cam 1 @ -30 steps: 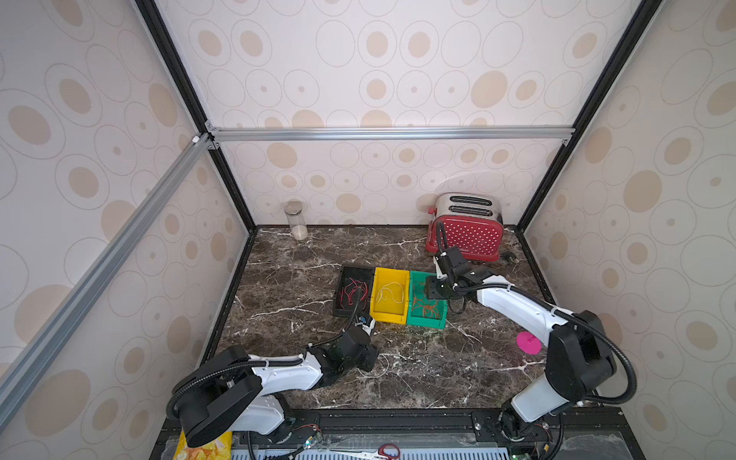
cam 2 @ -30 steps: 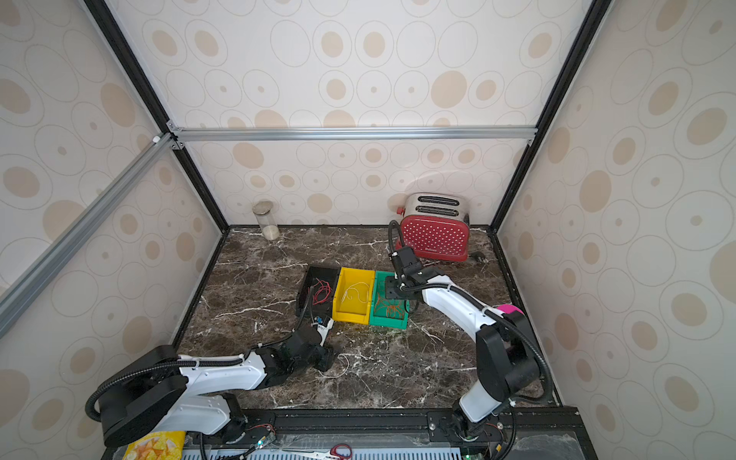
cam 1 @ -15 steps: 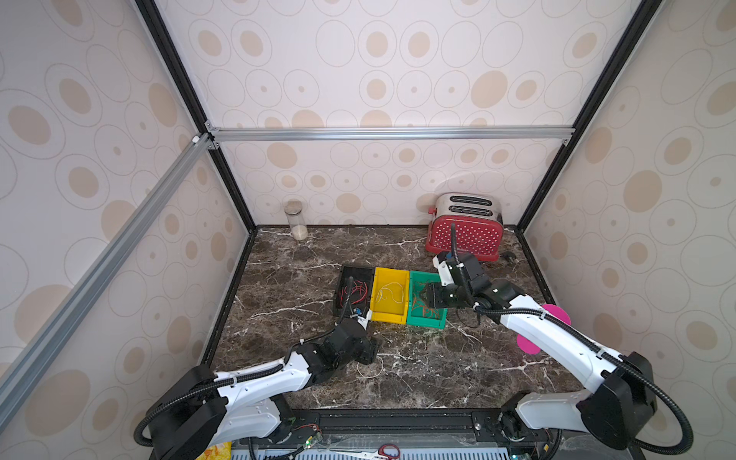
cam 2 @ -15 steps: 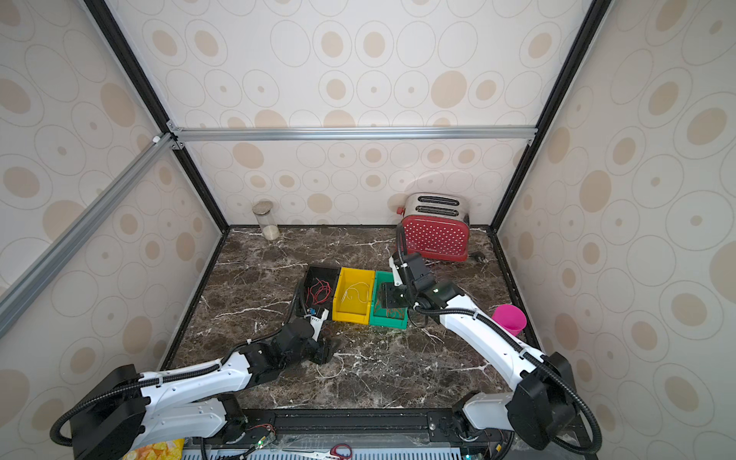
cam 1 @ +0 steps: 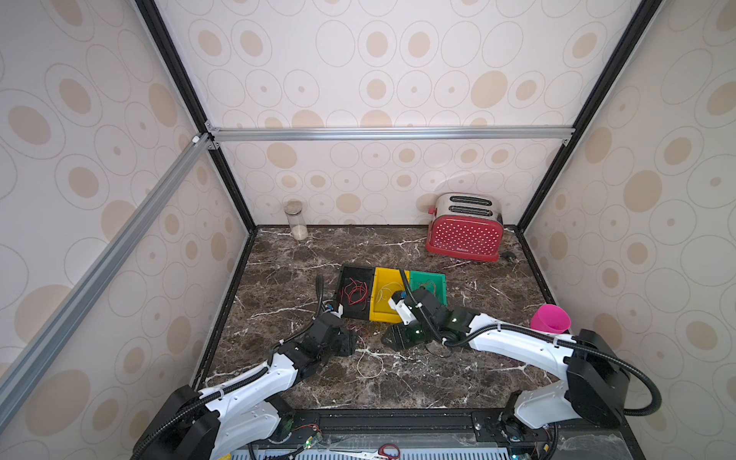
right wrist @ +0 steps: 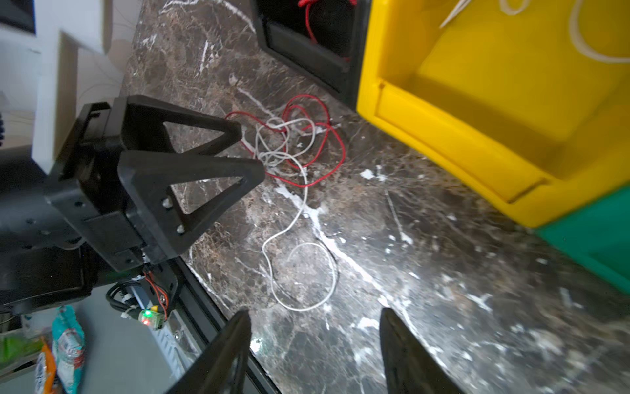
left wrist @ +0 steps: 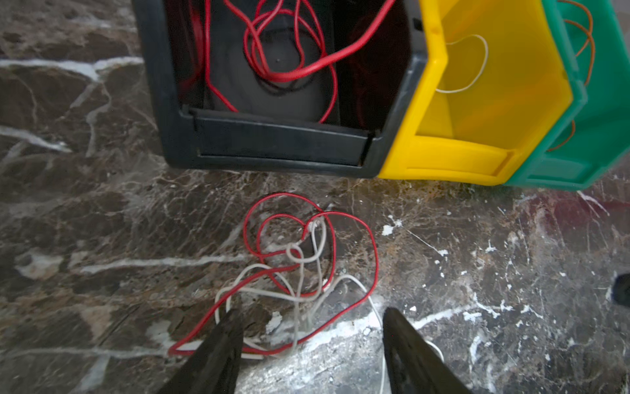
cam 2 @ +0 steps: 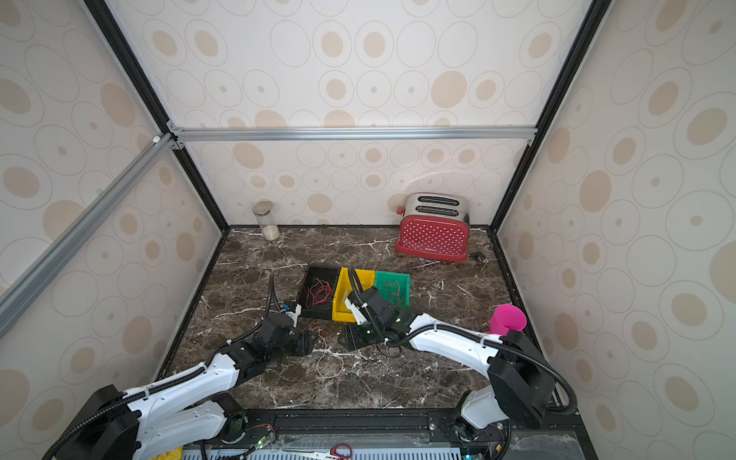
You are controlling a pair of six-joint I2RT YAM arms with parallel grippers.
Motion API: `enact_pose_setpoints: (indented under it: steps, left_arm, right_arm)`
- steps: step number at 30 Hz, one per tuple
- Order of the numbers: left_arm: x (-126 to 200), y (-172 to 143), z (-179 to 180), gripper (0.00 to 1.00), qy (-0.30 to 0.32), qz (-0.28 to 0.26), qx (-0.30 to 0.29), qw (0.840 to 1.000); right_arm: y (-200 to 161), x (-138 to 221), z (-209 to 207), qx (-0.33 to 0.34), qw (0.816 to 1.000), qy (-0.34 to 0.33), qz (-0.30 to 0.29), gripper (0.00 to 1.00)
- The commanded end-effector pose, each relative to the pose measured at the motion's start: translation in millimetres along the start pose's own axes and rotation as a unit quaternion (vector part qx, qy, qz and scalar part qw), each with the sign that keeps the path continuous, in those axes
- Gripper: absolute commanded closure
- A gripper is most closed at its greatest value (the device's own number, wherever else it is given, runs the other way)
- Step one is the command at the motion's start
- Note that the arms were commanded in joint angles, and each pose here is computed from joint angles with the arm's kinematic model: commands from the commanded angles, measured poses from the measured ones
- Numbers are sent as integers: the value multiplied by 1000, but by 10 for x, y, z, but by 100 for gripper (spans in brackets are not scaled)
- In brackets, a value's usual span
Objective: Untangle and sort cables by color
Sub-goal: Untie the cable.
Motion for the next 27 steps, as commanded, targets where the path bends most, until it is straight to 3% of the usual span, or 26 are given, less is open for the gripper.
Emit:
enact_pose_setpoints:
  steps: [1,12,17,23,27]
  left_arm:
    - [-28,13,20,38,-23,-3,28,999]
    - [-96,-9,27,59,-47,-17,46,998]
    - [-133,-54,33,65,-52,-13,52,997]
    - [-154,-66,18,72,-62,-15,58,996]
    - [-162,-65,10,75,-68,-17,61,996]
  right_arm:
    - [67,-205,94,-37,998,49,-8,41]
    - [-64,-801,136,-99,991,82,48,48]
    - [-76,-973,178,-113,987,99,58,52]
    - [-127,-1107,159,-124,985,98,70,63]
    - [-143,-1165,123,-126,985,91,72,77]
Point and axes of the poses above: each gripper's point midway between its finger pads, its own x axis back along the fingers, its own z axis along the line the jaws close on, y = z × x, the point moved 4 cm from there along x, back along the fingers, and after that the axes turned 1 degree about -x, right-handed, at the moved point
